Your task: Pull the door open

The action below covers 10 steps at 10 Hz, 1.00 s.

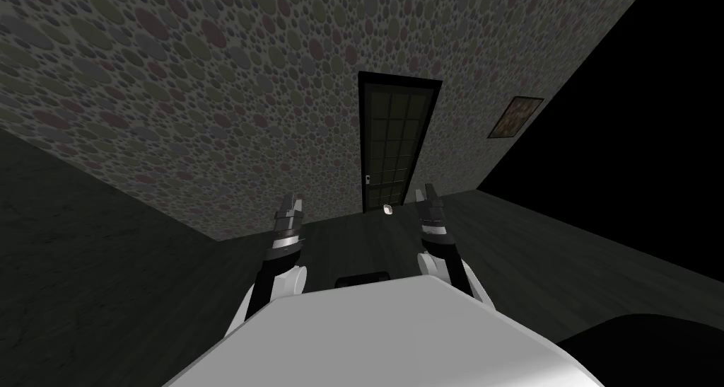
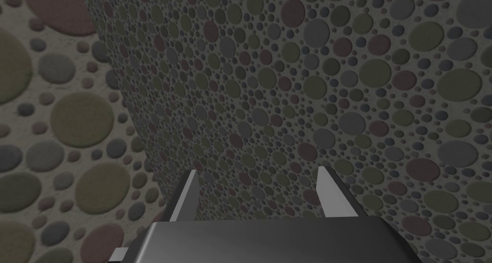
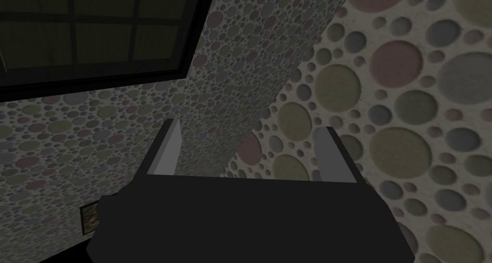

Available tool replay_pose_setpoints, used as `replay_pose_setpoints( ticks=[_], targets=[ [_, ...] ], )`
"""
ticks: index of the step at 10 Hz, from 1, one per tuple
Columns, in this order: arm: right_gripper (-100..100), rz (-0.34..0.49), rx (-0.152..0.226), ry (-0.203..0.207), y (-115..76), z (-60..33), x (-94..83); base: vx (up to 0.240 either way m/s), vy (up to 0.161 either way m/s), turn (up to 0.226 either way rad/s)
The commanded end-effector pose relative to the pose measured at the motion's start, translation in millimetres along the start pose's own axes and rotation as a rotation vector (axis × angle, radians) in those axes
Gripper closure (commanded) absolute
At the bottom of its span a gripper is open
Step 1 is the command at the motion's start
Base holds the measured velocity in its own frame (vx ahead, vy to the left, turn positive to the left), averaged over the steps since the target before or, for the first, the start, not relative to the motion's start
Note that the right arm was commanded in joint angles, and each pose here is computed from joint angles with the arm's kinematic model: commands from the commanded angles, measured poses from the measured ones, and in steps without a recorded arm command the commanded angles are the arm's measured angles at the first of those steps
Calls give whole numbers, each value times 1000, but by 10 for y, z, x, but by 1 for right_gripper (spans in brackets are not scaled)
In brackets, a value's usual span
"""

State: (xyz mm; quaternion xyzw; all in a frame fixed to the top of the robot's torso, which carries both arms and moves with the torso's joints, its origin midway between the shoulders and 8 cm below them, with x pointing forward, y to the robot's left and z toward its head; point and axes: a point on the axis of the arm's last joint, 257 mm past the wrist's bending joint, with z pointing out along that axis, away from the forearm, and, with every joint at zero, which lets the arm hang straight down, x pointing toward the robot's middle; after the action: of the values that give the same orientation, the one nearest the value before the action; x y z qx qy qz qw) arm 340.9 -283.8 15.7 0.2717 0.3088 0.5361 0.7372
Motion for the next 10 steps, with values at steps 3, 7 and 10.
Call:
replay_pose_setpoints(
  ticks=[3,7,10],
  targets=[
    [-100,-69,27,27,-231,-50,57,108,11,6],
    [-100,-165,64,63,-550,-131,124,144,3,9],
    [-100,-218,83,83,-724,-181,155,101,14,4]
  ],
)
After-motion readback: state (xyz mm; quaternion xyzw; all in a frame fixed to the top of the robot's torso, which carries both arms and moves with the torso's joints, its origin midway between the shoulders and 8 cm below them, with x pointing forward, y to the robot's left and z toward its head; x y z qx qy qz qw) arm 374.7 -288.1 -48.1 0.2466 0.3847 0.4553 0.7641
